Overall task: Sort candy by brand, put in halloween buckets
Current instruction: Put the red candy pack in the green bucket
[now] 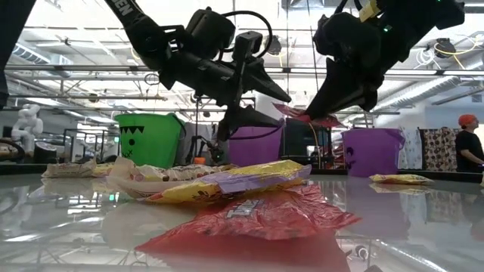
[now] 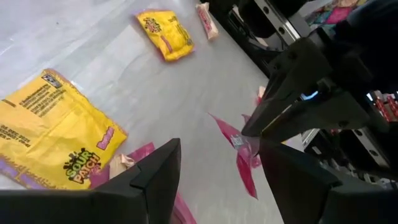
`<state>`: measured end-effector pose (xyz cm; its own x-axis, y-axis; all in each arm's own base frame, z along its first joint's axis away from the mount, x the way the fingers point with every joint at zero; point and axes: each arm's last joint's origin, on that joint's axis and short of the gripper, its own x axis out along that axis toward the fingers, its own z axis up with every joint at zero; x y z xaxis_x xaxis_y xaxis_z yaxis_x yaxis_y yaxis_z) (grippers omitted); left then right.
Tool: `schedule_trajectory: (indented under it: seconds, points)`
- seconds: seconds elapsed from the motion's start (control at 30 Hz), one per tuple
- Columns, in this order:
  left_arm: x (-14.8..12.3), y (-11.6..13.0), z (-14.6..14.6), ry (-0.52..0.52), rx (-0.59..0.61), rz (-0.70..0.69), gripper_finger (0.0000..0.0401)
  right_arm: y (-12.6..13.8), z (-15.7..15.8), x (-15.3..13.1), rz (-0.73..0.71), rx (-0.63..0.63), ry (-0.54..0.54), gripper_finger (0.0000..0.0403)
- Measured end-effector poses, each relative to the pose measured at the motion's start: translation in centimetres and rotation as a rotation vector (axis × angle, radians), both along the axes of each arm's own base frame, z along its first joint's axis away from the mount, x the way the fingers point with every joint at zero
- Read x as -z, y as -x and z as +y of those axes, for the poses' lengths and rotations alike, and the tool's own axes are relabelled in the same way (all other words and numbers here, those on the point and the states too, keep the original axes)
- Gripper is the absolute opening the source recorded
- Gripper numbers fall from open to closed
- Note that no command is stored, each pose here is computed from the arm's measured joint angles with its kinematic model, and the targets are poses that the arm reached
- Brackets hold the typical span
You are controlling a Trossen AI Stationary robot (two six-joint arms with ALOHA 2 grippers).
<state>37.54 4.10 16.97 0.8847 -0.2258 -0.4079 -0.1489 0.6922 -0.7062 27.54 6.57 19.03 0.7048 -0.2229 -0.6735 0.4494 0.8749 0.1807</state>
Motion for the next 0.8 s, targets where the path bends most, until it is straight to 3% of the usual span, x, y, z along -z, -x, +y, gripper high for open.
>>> schedule_trajectory:
  seconds: [0.13,0.27,0.4,0.53,0.8]
  points:
    - [-0.01,-0.01,-0.22,0.012,0.019,0.0,0.0213,-0.02,-0.02,-0.03,-0.002,-0.001,0.005,0.0004]
    - [-0.05,-0.04,-0.57,0.017,0.05,-0.007,0.0173,-0.12,-0.07,-0.15,-0.011,-0.012,0.048,0.0004]
    - [-0.05,-0.03,-0.55,0.015,0.05,-0.006,0.0108,-0.18,-0.15,-0.21,-0.013,-0.022,0.067,0.0006]
    - [-0.07,-0.04,-0.59,-0.024,0.069,-0.019,0.0018,-0.17,-0.17,-0.2,-0.008,-0.031,0.076,0.0025]
    - [-0.15,0.03,-0.3,-0.044,0.071,-0.023,0.0004,-0.18,-0.15,-0.21,-0.004,-0.05,0.091,0.0091]
